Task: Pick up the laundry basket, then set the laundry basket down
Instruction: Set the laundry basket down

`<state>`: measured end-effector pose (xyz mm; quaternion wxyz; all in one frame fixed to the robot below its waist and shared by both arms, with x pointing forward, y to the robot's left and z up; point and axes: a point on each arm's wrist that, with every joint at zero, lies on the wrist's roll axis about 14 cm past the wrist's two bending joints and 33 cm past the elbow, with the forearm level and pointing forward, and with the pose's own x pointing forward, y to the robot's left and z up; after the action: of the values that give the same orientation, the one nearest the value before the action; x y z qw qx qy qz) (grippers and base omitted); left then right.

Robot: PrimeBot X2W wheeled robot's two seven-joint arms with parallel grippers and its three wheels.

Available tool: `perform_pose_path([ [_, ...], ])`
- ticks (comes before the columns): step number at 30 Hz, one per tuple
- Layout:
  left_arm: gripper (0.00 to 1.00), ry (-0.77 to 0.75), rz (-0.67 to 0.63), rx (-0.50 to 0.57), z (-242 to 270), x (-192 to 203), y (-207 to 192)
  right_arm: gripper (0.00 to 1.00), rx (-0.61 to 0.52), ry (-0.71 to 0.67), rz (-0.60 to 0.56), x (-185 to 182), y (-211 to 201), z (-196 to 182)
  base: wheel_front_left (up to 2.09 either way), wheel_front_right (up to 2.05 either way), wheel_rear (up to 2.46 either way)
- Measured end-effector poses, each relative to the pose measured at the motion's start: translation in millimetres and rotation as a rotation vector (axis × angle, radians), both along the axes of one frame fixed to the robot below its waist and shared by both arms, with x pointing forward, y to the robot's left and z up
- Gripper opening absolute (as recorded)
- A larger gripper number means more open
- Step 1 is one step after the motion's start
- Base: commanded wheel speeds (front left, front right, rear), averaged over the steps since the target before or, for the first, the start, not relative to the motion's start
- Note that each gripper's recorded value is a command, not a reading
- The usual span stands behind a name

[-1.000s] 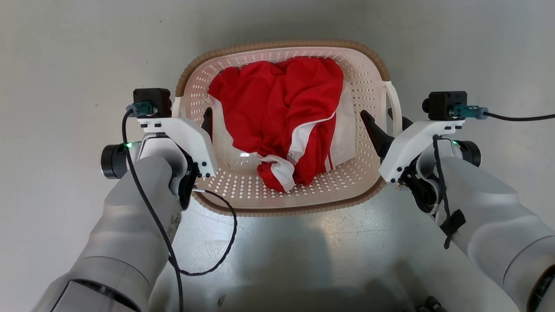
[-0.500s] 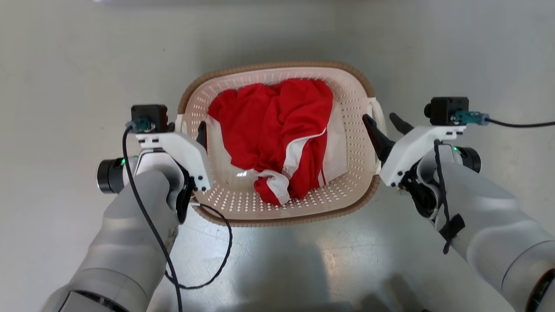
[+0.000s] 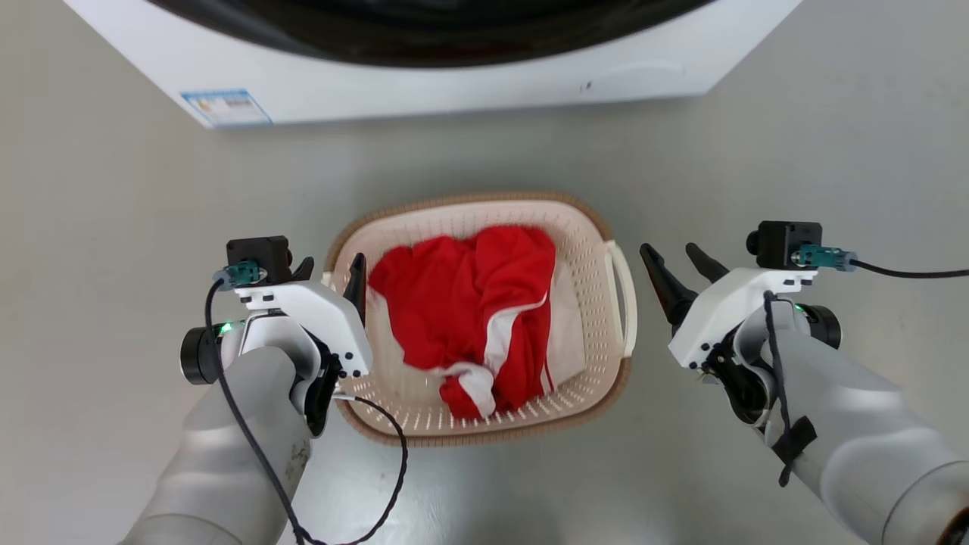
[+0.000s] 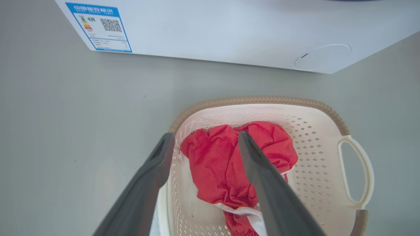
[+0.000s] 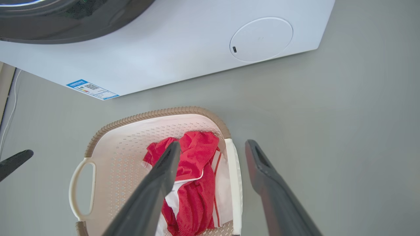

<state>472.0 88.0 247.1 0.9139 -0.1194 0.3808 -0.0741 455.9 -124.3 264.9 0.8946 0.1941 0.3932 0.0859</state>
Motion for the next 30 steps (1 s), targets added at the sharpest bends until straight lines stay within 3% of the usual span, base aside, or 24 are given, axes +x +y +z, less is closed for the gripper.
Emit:
perform_pose_path([
  [5, 1.0, -0.124, 0.011, -0.028, 41.8, 8.7, 1.2, 1.0, -0.003, -0.12, -0.024, 11.8, -10.4, 41.7, 0.0, 0.0, 0.0],
  [30, 1.0, -0.568, 0.067, -0.052, 187.4, -34.4, 23.8, 1.0, -0.054, -0.582, -0.1, -27.0, -39.1, 177.3, 0.0, 0.0, 0.0],
])
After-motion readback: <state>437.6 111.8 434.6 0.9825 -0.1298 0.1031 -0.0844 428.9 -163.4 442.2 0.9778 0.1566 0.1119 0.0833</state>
